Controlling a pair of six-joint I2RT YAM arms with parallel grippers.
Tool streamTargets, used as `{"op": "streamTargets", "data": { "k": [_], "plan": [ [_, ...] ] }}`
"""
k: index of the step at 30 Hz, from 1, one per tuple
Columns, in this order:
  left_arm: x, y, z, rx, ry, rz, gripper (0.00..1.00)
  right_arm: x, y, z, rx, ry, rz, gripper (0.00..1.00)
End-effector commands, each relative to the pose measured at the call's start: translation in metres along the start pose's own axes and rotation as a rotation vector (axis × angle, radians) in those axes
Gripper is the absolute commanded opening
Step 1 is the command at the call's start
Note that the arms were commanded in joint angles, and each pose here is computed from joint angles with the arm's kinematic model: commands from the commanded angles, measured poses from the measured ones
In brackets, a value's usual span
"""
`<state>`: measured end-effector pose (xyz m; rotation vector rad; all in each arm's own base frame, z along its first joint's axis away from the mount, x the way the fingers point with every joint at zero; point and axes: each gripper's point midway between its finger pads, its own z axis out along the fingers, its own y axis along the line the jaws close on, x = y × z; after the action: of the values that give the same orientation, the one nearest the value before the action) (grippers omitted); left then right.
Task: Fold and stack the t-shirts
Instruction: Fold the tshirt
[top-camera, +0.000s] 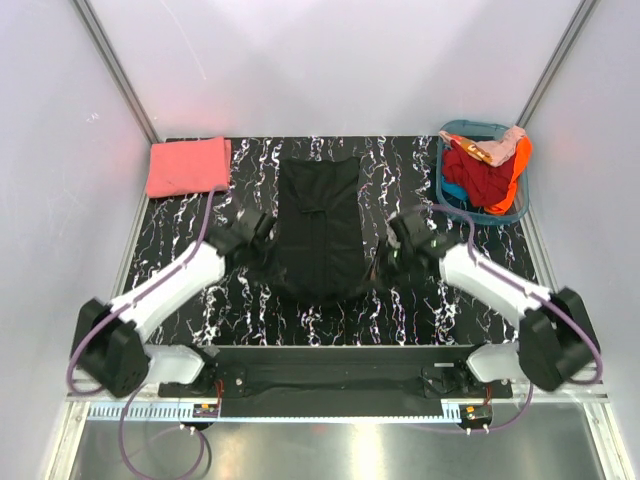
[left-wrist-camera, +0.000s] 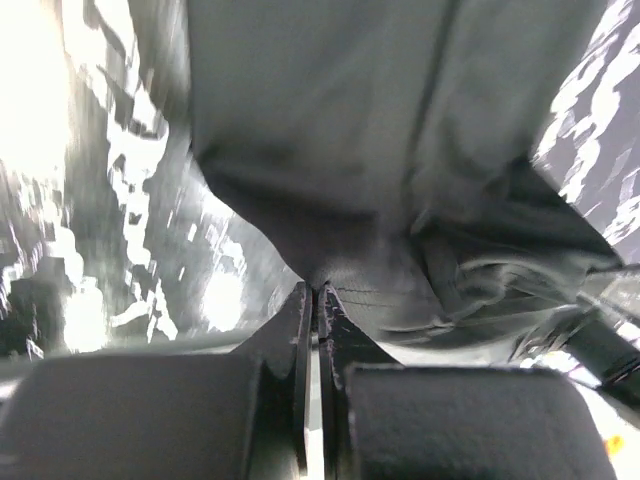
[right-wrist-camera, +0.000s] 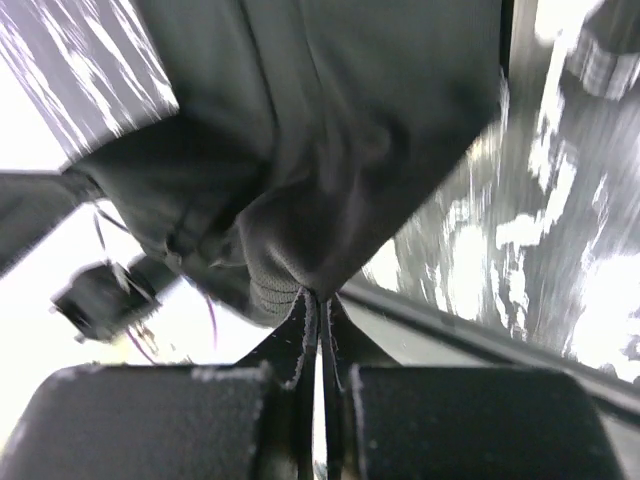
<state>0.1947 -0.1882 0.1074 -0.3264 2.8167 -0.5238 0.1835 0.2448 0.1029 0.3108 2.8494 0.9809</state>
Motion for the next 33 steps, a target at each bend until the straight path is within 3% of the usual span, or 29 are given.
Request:
{"op": "streamTargets", "data": {
  "k": [1,5,14,33],
  "plan": [
    [-0.045,-0.011,-0.01,-0.04,-0.072,0.088,0.0,-0.044,0.01,-0.013,0.019,-0.037,-0.057,0.0],
    [-0.093,-0.019,-0.007,-0.03,-0.091,0.073,0.01,-0.103,0.038,-0.026,-0.009,-0.08,-0.128,0.0],
    [-0.167,-0.027,0.038,-0.024,-0.026,0.088,0.01,-0.177,0.039,0.01,0.027,-0.025,-0.175,0.0],
    [-0.228,-0.029,0.077,0.054,-0.005,0.01,0.03,-0.249,0.045,0.047,-0.029,0.025,-0.194,0.0]
  ]
}}
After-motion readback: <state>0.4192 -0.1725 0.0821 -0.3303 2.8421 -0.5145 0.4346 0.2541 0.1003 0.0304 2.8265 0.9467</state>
